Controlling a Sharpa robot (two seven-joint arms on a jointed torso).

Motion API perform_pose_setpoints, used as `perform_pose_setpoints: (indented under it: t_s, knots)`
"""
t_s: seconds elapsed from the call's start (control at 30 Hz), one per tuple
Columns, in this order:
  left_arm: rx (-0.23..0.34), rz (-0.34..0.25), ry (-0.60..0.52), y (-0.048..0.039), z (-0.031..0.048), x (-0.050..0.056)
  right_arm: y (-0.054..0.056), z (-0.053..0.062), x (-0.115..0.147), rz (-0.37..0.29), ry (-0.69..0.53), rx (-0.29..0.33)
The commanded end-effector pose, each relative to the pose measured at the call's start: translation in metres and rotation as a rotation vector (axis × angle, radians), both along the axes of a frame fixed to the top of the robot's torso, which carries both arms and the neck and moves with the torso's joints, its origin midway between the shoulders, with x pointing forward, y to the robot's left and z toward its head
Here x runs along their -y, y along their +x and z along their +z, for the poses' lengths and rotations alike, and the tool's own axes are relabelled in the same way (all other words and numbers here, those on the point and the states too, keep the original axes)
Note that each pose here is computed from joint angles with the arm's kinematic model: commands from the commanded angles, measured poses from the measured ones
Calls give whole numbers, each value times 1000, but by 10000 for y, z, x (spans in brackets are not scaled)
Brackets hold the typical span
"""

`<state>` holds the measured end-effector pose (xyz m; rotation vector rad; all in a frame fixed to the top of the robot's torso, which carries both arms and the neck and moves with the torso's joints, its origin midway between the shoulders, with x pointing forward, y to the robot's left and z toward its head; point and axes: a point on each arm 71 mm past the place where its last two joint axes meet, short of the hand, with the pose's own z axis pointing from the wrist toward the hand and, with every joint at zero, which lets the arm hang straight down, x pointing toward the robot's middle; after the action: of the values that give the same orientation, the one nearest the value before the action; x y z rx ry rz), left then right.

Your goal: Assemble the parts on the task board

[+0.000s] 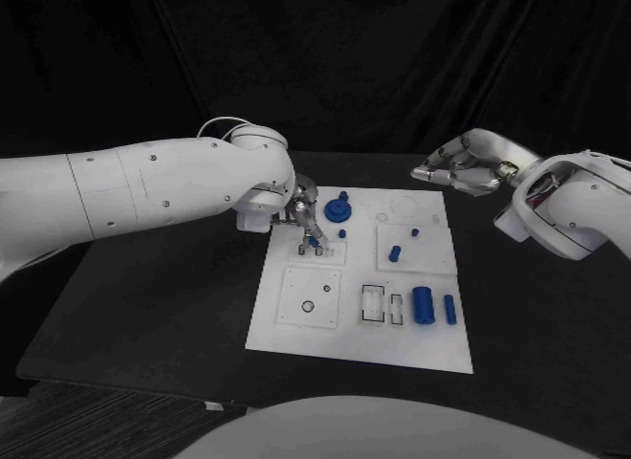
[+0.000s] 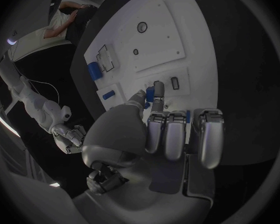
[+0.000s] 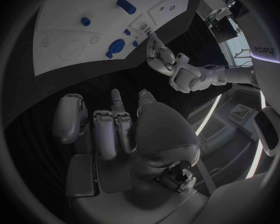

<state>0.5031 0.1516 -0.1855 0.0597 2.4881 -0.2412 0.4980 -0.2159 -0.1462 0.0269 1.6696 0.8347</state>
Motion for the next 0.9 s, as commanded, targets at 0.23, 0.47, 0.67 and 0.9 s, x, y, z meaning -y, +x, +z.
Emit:
perform_pose_setpoints:
  t_s: [0.23, 0.47, 0.67, 0.9]
  knots:
    - [19, 47, 1, -13, 40, -163, 4, -36, 11, -9, -17, -23]
    - [36, 68, -14, 18, 32, -191, 4, -46, -12, -4, -18, -26]
    - [46, 88, -23, 30, -5, -203, 2, -50, -28, -2, -19, -29]
    - [-22, 149, -87, 28, -51, -228, 7, -52, -35, -3, -19, -29]
